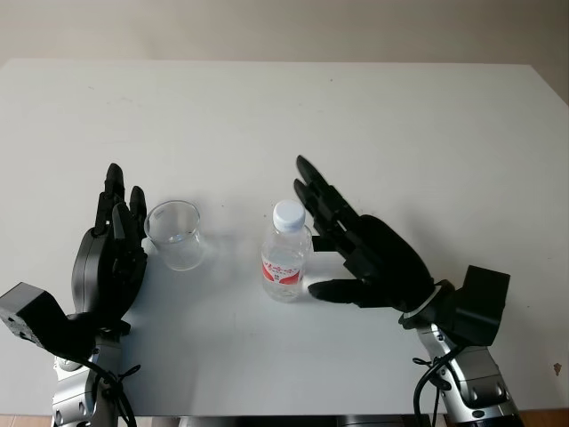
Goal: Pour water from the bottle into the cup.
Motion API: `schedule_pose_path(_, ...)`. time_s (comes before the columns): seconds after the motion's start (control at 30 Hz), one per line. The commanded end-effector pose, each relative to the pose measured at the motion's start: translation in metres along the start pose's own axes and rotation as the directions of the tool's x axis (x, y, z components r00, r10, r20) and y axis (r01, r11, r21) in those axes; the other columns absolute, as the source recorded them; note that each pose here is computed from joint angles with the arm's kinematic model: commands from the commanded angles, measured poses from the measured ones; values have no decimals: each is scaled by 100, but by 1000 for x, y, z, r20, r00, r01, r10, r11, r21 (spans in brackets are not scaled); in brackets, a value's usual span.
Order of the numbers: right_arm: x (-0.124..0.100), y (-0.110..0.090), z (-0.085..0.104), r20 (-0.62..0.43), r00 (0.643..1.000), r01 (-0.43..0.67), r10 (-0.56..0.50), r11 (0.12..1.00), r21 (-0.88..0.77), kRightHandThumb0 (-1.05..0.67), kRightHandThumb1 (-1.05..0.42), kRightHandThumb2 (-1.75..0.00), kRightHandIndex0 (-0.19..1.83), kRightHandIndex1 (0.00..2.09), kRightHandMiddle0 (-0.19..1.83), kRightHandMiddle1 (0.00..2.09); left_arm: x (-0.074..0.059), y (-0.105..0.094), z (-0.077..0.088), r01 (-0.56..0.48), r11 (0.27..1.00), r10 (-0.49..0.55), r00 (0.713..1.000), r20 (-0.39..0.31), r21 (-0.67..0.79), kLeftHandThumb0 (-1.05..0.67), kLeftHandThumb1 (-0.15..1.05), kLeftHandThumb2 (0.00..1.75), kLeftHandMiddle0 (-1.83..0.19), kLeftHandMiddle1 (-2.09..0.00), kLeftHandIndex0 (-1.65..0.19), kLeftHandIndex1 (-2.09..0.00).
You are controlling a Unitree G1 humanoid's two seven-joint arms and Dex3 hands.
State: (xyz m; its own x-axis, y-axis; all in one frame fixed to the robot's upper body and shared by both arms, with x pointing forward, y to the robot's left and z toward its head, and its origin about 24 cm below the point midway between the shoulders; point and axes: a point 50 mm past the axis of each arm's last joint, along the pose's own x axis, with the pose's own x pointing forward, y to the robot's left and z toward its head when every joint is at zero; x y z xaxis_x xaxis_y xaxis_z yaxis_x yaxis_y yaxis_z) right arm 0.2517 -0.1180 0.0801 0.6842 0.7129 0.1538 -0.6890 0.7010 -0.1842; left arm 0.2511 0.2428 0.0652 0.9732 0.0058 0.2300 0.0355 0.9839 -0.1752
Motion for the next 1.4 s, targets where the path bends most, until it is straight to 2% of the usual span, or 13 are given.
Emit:
schedule_pose_path(0.0, 6, 5, -5, -5, 1000, -1, 1, 1000, 11, -100, -94, -6, -19, 0, -19, 0, -6, 2, -8, -17, 1000, 17, 999, -33, -8, -81, 105, 63, 19, 0, 19, 0)
schedule_pose_path(0.3, 35, 26, -33, -47, 999, 1, 5, 993, 120, -103, -96, -6, -19, 0, -19, 0, -7, 1, -10, -23, 1000, 22, 999, -38, -9, -82, 105, 63, 19, 0, 19, 0)
schedule_pose_path(0.73, 49, 39, -32, -16, 999, -29, 32, 988, 150, -102, -91, -5, -19, 0, -19, 0, -7, -1, -10, -30, 1000, 29, 999, -36, -8, -82, 105, 63, 19, 0, 19, 0)
schedule_pose_path(0.83, 50, 39, -29, 4, 999, -35, 35, 984, 176, -95, -88, -4, -17, 1, -18, 1, -6, -1, -10, -30, 1000, 29, 999, -33, -9, -82, 105, 63, 19, 0, 19, 0)
schedule_pose_path(0.87, 50, 38, -28, 15, 999, -53, 51, 978, 200, -85, -84, -4, -8, 27, -6, 24, -6, -2, -10, -29, 1000, 29, 999, -31, -9, -81, 105, 63, 19, 0, 19, 0)
schedule_pose_path(0.93, 50, 37, -26, 31, 995, -101, 97, 970, 221, -69, -81, -5, -16, 144, -15, 147, -6, -2, -10, -27, 1000, 27, 999, -28, -7, -81, 105, 64, 19, 0, 19, 0)
schedule_pose_path(0.97, 50, 37, -25, 35, 992, -129, 125, 967, 218, -63, -80, -5, -13, 176, -5, 177, -6, -2, -10, -27, 1000, 26, 999, -27, -6, -81, 105, 64, 19, 0, 19, 0)
schedule_pose_path(1.0, 50, 36, -24, 36, 989, -147, 142, 966, 214, -57, -81, -6, 7, 196, 14, 196, -6, -1, -10, -26, 1000, 26, 999, -26, -4, -81, 105, 64, 19, 0, 19, 0)
schedule_pose_path(1.03, 50, 35, -23, 29, 986, -169, 166, 963, 211, -54, -82, -6, 14, 202, 21, 203, -6, -2, -9, -27, 1000, 27, 999, -26, -3, -81, 105, 64, 19, 0, 19, 0)
schedule_pose_path(1.1, 50, 34, -20, 29, 977, -215, 213, 956, 201, -52, -84, -6, 68, 208, 60, 208, -5, -1, -9, -27, 1000, 27, 999, -24, -3, -81, 105, 64, 19, 0, 19, 0)
schedule_pose_path(1.23, 49, 32, -11, 16, 955, -295, 295, 949, 114, -57, -91, -7, 125, 209, 108, 209, -5, 0, -9, -34, 999, 34, 999, -26, -10, -82, 105, 63, 19, 0, 19, 0)
schedule_pose_path(1.27, 49, 32, -10, 5, 952, -306, 307, 947, 95, -59, -94, -7, 135, 208, 119, 209, -5, -1, -9, -36, 999, 35, 999, -26, -10, -82, 105, 62, 19, 0, 19, 0)
schedule_pose_path(1.37, 48, 31, -5, -11, 939, -344, 345, 938, 46, -59, -99, -7, 149, 203, 133, 209, -5, -1, -8, -36, 999, 36, 999, -22, -11, -81, 105, 62, 19, 0, 19, 0)
